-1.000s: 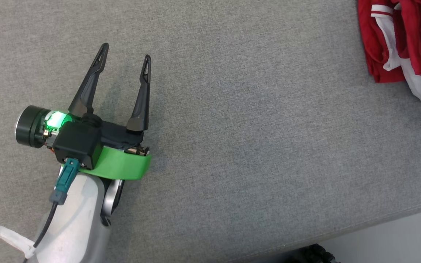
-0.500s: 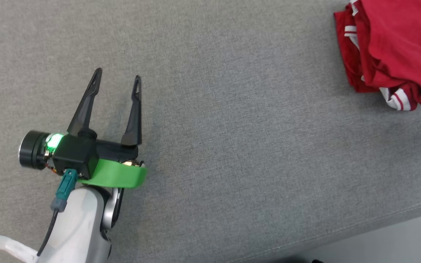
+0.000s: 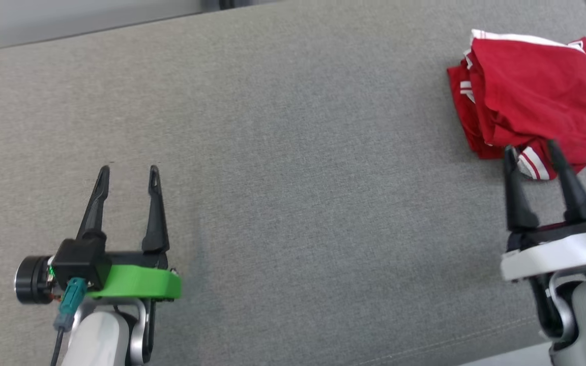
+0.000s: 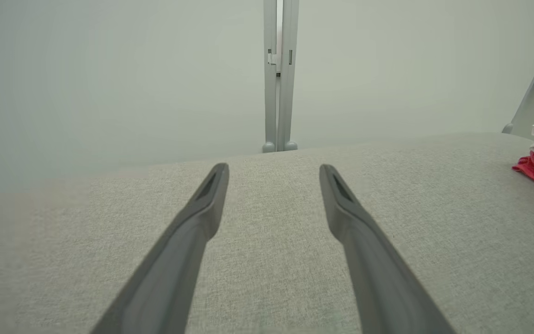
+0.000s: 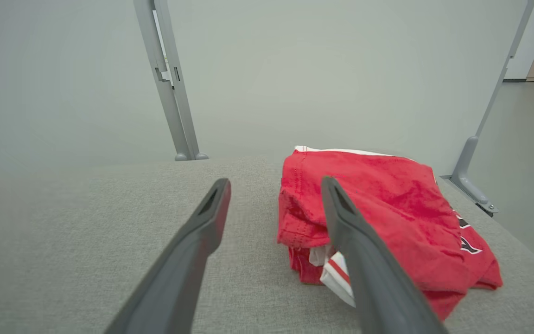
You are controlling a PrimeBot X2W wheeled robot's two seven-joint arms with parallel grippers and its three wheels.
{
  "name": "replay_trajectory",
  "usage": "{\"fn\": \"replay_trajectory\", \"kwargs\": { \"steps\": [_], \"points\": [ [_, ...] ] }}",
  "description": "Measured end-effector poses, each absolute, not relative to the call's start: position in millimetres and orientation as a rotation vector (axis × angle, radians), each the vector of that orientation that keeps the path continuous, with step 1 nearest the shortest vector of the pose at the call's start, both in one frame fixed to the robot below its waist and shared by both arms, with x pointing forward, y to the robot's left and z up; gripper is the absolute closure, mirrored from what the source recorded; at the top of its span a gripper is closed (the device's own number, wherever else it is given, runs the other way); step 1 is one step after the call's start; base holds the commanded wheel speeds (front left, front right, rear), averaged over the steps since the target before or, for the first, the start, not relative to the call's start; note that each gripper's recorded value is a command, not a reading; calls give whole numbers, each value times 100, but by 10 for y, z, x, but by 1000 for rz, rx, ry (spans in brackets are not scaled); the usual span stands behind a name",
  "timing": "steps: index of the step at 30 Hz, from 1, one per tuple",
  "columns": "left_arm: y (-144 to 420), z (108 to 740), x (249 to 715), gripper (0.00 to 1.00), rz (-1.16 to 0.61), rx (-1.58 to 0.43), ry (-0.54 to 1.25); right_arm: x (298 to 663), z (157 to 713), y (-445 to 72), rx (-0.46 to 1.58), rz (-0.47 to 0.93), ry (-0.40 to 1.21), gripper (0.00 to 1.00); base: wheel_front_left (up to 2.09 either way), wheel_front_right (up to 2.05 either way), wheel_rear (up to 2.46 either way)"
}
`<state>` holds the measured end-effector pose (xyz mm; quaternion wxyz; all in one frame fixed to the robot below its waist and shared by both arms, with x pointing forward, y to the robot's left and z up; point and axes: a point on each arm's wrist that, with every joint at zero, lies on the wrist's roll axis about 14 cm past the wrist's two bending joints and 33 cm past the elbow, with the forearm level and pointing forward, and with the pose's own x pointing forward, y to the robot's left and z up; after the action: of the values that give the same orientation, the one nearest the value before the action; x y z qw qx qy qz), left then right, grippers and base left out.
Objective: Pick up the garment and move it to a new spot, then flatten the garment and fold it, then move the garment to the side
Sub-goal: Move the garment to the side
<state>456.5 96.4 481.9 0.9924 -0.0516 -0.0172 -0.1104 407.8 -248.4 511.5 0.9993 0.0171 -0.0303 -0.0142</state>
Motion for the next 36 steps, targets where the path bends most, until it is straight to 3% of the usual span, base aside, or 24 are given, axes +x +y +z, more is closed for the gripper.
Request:
{"fn": "replay_trajectory", "kwargs": {
  "steps": [11,26,36],
  "points": [
    [1501,4814,4143,0,-73,-75,-5,3924,5185,-1880,90,97,-43,0,0,0,0],
    [1651,4857,3562,0,-46,-65,0,3468,5313,-1831,63,114,-30,0,0,0,0],
    [1667,4907,3487,0,-44,-58,-13,3377,5369,-1801,68,118,-42,0,0,0,0]
  ]
}}
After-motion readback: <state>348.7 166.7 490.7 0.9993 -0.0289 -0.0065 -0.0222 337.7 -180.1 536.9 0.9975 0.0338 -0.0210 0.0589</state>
